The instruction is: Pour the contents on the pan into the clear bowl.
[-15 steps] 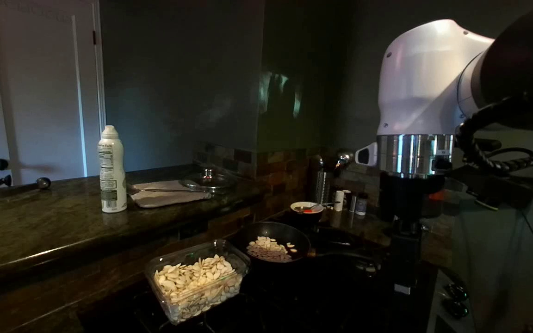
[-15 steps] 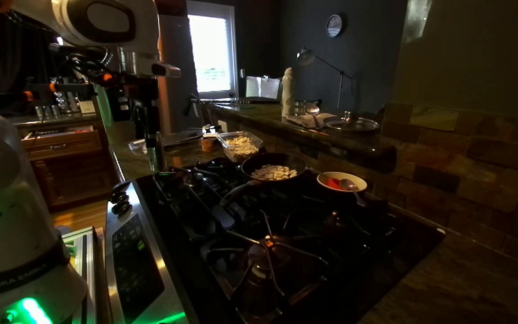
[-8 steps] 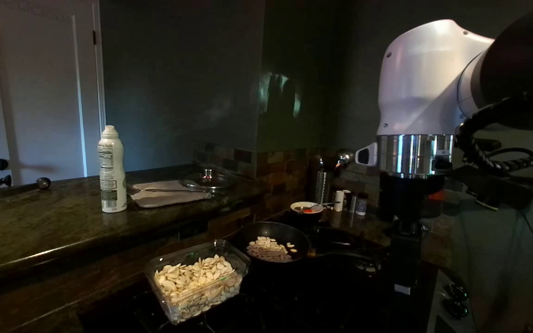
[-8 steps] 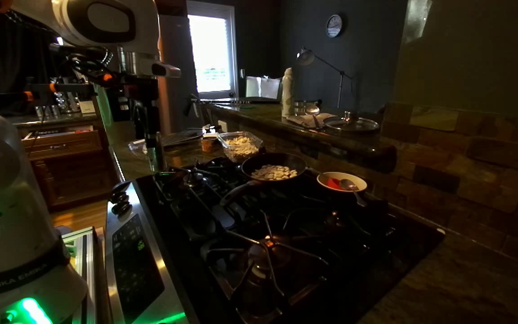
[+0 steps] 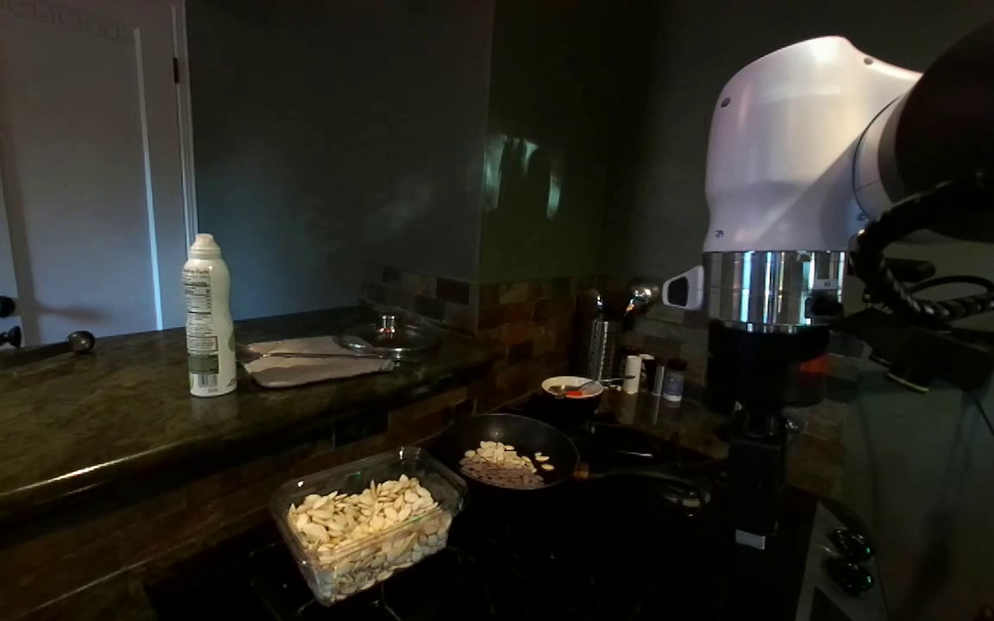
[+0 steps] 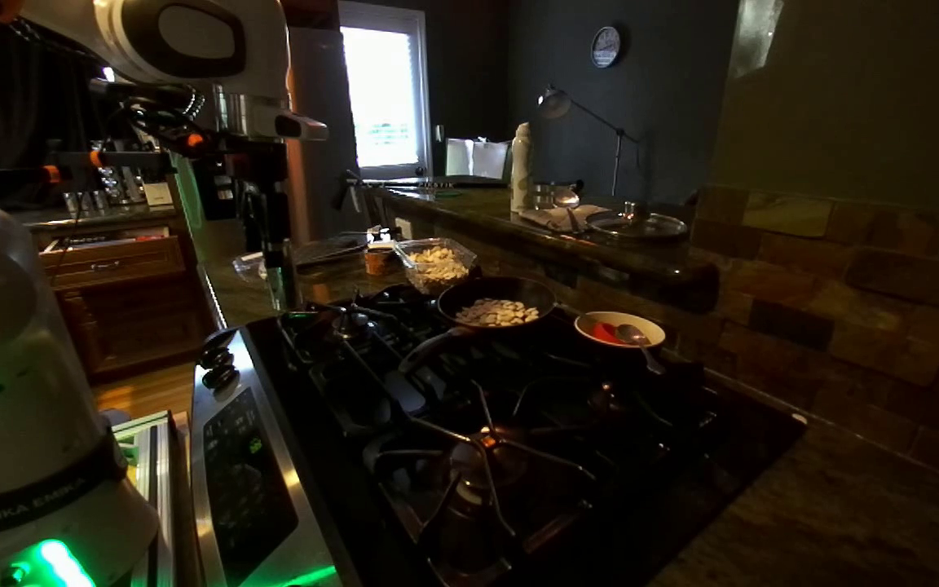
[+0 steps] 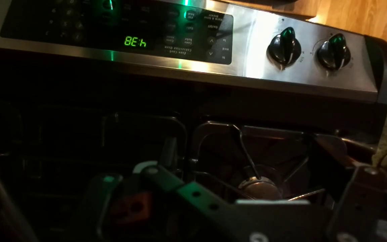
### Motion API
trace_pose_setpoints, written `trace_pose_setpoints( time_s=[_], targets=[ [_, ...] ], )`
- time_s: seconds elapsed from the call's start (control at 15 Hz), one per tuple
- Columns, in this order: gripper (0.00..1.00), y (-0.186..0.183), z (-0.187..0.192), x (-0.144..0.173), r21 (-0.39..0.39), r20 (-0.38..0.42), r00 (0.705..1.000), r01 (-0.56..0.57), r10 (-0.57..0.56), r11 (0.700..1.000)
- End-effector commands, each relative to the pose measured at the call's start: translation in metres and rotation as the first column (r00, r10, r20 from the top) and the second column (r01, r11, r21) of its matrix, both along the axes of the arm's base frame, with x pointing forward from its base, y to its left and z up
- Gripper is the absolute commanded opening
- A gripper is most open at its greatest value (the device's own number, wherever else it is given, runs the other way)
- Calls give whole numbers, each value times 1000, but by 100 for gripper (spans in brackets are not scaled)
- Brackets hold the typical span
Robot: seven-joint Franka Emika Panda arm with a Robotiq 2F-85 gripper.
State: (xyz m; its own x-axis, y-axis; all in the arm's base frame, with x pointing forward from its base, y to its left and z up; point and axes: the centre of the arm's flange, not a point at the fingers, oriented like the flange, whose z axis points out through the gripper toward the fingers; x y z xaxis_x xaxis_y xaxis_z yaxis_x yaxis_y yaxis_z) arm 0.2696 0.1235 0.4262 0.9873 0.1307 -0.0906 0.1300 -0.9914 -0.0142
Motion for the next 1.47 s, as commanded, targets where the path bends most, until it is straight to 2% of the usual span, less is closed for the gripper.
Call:
trace_pose_setpoints(
  time_s=[0.0,0.2,0.27,0.33,0.4,0.47,0.67,0.8,0.87,1.0,1.07,1.27,1.33,1.4],
  targets=[
    [100,0,0,0,0,0,1000,0,0,1000],
    [100,0,0,0,0,0,1000,0,0,1000],
    [100,-4,2,6,14,24,1000,-4,3,1000],
    [100,-22,8,17,85,40,998,-50,47,995],
    [100,-31,12,26,103,70,996,-57,50,993],
    [100,-42,17,39,157,93,993,-89,75,983],
    [100,-80,21,81,217,146,983,-141,110,966],
    [100,-104,18,105,188,146,980,-159,132,969],
    [100,-111,12,116,131,137,978,-172,154,976],
    [100,-122,2,134,87,82,980,-187,180,978],
    [100,-116,12,99,132,135,980,-162,144,978],
    [100,-121,-2,120,108,85,983,-169,160,980],
    [100,-122,-7,128,125,144,972,-203,185,971],
    [100,-131,-13,137,184,198,964,-215,178,959]
  ],
)
